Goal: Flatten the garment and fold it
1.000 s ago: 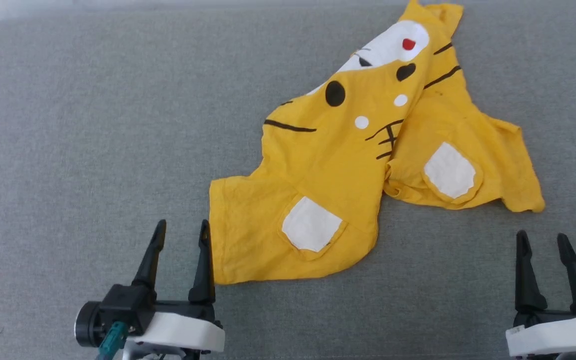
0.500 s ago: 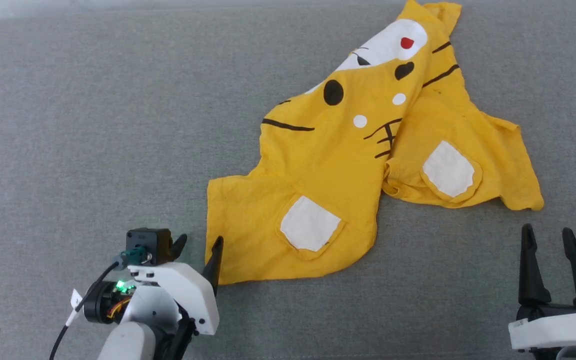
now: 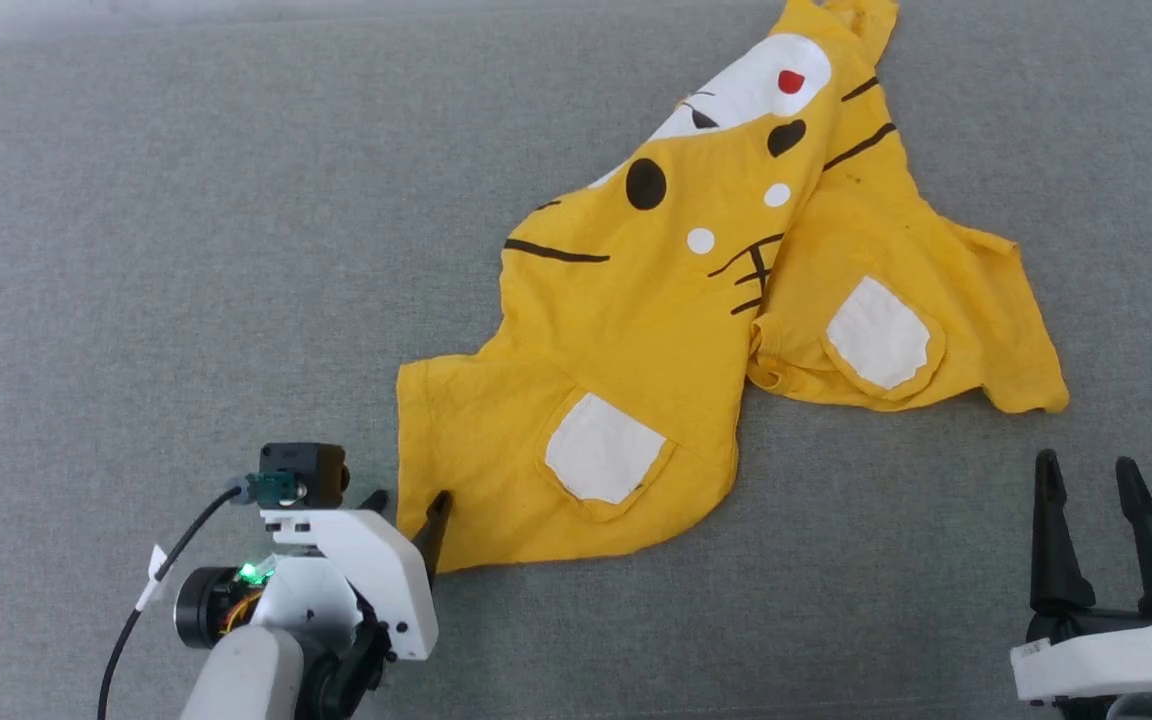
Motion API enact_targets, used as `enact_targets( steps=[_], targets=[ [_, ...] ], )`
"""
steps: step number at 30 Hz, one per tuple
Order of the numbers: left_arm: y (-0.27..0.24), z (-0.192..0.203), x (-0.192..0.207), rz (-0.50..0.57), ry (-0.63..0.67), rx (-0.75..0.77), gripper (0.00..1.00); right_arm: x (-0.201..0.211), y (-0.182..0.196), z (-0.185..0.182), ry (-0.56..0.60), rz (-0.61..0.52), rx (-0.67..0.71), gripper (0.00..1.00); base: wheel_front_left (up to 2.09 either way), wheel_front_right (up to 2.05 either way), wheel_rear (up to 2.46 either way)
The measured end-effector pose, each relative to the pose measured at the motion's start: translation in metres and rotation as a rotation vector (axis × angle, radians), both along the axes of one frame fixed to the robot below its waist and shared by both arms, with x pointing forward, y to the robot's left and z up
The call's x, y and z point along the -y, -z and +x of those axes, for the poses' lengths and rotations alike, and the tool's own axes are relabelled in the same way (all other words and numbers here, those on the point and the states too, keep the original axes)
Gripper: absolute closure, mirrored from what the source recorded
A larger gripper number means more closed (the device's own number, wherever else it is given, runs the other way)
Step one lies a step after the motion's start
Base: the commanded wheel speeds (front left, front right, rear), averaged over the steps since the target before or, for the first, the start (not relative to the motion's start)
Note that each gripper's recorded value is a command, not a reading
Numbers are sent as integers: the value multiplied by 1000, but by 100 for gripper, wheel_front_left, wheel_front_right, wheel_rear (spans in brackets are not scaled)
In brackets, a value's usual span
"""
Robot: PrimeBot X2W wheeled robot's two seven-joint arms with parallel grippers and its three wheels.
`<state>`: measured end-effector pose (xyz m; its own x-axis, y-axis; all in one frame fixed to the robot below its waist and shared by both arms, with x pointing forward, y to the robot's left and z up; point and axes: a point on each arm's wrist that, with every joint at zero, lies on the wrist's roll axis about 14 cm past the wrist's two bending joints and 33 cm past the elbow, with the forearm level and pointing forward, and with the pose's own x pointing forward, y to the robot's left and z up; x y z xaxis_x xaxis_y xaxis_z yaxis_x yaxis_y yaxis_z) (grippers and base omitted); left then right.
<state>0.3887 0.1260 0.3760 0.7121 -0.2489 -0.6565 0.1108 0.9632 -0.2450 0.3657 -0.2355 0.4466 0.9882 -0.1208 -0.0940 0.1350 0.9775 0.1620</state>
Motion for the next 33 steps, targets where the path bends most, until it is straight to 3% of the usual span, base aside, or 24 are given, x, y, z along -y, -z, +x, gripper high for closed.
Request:
enact_targets(
  steps=[8,14,22,29,33],
  targets=[
    [1,-2,19,-60,46,-26,100,2,-1,-1,8,5,2,0,0,0,0],
    [-21,14,13,-89,-28,97,100,2,1,1,9,10,0,0,0,0,0],
    [-38,11,-28,-124,-224,177,100,-3,0,4,-3,20,6,0,0,0,0],
    [-37,-16,-101,-5,-423,179,100,-1,4,7,0,16,-3,0,0,0,0],
    [-46,-19,-118,19,-483,214,100,-5,6,9,-17,4,-12,0,0,0,0]
  ],
)
